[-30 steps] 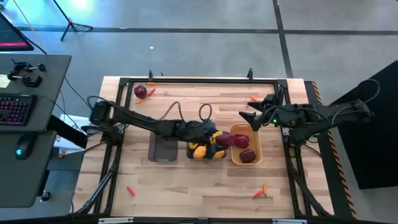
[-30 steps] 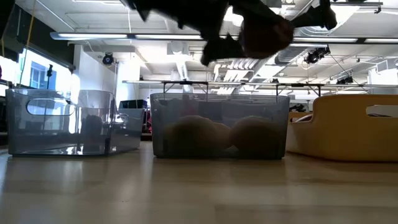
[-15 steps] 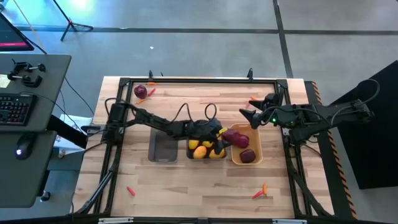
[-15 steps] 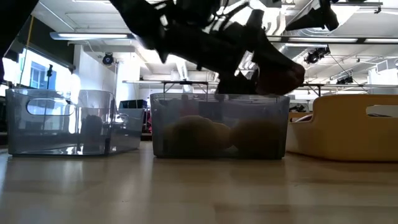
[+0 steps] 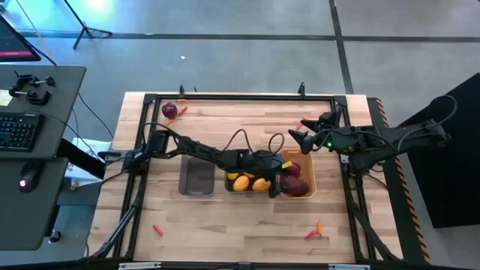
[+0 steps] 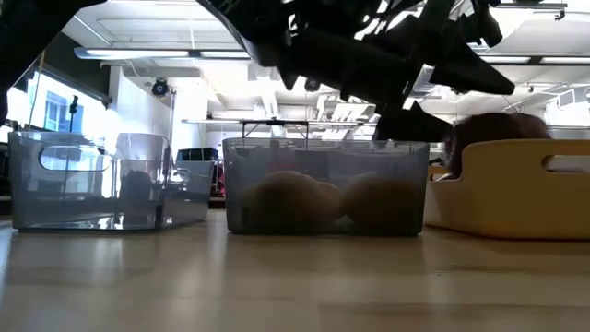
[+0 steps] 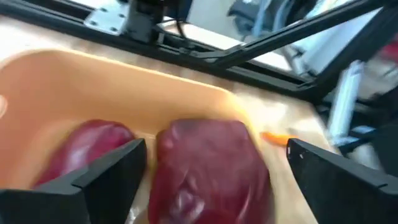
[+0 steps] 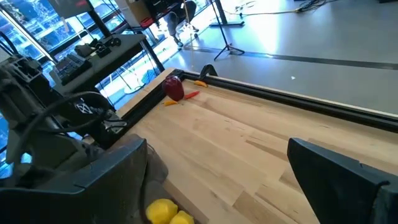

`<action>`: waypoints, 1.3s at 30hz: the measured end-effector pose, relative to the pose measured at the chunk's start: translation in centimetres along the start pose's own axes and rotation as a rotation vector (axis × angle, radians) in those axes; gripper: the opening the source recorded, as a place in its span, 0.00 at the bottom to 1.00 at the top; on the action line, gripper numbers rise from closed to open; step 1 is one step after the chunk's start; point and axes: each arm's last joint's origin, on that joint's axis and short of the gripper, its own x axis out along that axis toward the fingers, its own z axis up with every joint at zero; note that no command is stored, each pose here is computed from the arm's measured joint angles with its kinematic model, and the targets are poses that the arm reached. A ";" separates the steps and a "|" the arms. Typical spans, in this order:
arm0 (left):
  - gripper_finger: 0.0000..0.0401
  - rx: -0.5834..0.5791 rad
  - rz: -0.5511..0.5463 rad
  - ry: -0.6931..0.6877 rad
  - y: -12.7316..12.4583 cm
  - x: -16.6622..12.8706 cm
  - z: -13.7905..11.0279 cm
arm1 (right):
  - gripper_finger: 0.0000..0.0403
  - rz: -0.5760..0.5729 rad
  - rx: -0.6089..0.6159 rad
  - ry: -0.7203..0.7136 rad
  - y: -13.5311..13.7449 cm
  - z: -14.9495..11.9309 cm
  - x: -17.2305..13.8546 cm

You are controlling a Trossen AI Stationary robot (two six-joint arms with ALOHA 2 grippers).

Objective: Sort produce into baskets
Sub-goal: Put the apple into the yellow bin

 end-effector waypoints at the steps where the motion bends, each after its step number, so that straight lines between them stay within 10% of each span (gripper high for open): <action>1: 0.96 0.019 0.026 0.007 0.0 0.0 0.0 | 0.93 0.000 0.000 0.000 0.0 0.0 0.0; 15: 0.99 0.096 0.228 0.320 2.6 -7.3 4.1 | 0.93 0.009 0.044 0.029 -0.1 -0.2 -0.1; 21: 0.99 0.065 0.342 0.156 3.6 -13.9 6.2 | 0.93 -0.009 0.036 0.128 -0.5 -1.0 0.1; 33: 0.99 -0.250 0.411 0.032 3.7 -25.0 0.3 | 0.93 -0.212 0.092 0.331 -1.1 -4.0 1.9; 39: 0.99 -0.503 0.748 0.231 5.9 -28.7 -1.8 | 0.93 -0.279 0.074 0.363 -0.9 -4.9 4.1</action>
